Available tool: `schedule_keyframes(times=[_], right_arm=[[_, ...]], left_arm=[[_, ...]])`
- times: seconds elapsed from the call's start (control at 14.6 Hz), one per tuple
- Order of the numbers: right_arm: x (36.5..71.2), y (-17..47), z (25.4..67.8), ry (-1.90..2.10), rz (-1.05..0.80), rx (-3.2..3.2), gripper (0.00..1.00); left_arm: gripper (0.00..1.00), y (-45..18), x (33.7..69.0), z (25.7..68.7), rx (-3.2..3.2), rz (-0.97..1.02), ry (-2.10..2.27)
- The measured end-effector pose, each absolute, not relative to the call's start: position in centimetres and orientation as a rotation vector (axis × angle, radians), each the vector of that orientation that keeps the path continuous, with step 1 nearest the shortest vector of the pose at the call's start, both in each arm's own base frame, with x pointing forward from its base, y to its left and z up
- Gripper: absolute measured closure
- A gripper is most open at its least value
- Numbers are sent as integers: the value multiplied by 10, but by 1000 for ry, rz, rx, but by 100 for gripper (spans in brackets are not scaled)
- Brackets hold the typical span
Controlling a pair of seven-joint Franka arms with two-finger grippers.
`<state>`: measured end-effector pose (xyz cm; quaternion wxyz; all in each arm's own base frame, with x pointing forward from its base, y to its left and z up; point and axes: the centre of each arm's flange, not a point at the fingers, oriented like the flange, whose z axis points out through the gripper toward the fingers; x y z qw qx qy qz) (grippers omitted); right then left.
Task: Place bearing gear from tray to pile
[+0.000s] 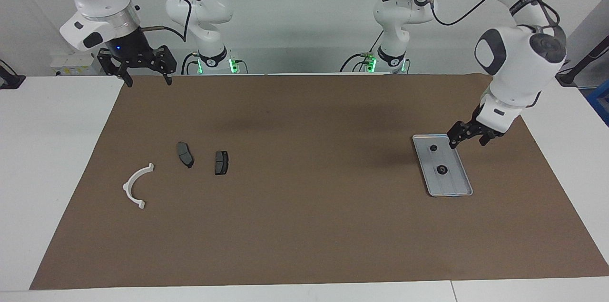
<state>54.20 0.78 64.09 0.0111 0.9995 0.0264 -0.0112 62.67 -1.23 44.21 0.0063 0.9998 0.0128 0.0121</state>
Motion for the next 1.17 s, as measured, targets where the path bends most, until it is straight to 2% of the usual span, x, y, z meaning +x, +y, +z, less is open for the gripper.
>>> schedule_keyframes(times=[0.21,0.27,0.41,0.48,0.76,0.96,1.03,1.17], right_arm=[[542,8,641,82,-35,3118,0],[542,8,642,82,-33,3118,0],[540,8,643,82,-28,3118,0],[539,8,645,82,-22,3118,0],[536,8,652,82,-3,3117,0],[535,8,653,82,0,3117,0],[535,8,653,82,0,3117,0],[535,8,653,82,0,3117,0]], left_arm=[[0,-8,624,382,3128,16,53],[7,-8,621,371,3128,3,54],[10,-9,617,359,3128,-20,54],[19,-9,616,355,3128,-23,55],[22,-4,611,329,3128,-17,70],[20,-3,609,316,3128,-26,72],[29,-3,609,315,3128,-26,73],[30,-3,610,313,3128,-17,73]])
